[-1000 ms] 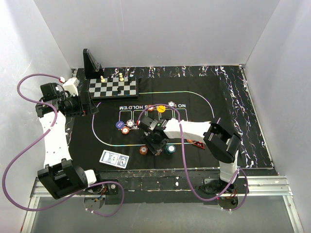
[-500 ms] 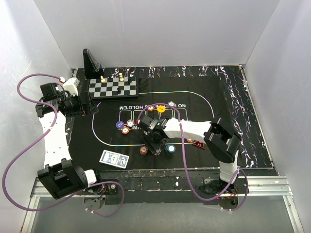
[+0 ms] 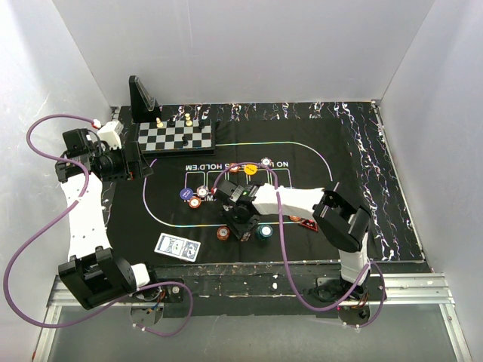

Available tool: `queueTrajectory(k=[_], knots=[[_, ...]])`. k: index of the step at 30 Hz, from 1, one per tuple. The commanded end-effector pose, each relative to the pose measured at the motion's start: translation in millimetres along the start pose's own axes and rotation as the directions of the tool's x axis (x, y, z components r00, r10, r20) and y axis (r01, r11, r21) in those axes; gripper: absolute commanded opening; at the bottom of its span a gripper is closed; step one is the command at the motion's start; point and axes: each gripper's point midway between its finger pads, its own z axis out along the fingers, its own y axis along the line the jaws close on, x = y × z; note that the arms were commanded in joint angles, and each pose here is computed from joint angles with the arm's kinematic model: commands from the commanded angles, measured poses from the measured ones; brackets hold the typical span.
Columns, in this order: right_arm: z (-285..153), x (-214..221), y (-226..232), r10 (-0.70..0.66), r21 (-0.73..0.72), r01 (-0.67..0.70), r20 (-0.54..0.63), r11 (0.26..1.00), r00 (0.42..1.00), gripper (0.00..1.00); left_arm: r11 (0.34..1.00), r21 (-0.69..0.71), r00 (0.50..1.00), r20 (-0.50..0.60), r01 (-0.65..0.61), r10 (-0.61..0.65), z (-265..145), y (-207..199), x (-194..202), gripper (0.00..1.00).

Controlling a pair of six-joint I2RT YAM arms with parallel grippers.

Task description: Distribute texas hold em gaming equipment

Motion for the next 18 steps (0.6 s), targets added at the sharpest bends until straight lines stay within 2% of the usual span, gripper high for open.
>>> queueTrajectory(k=[1,6,10,15,18], knots=[[-10,-13,2,-0.002,0.001,0.002,0.033,1.0,0.999,0.47,1.0,-0.015,0.999,0.039,-0.023,0.024,-9,-2,-6,1.0],[-25,-20,1,-0.006,0.012,0.006,0.062,1.0,0.998,0.31,1.0,-0.01,0.999,0.039,-0.021,0.021,-9,-2,-6,1.0],[-43,-30,-2,-0.005,0.021,0.003,0.107,1.0,0.994,0.22,1.0,-0.003,0.999,0.038,-0.017,0.017,-8,-3,-6,1.0],[-67,-45,-23,0.057,0.027,-0.063,0.177,0.998,0.983,0.2,1.0,-0.009,0.999,0.035,-0.023,0.024,-9,-3,-5,1.0],[-80,-55,-60,0.159,0.056,-0.175,0.221,0.983,0.962,0.2,1.0,-0.004,0.999,0.038,-0.029,0.029,-11,-4,-6,1.0]])
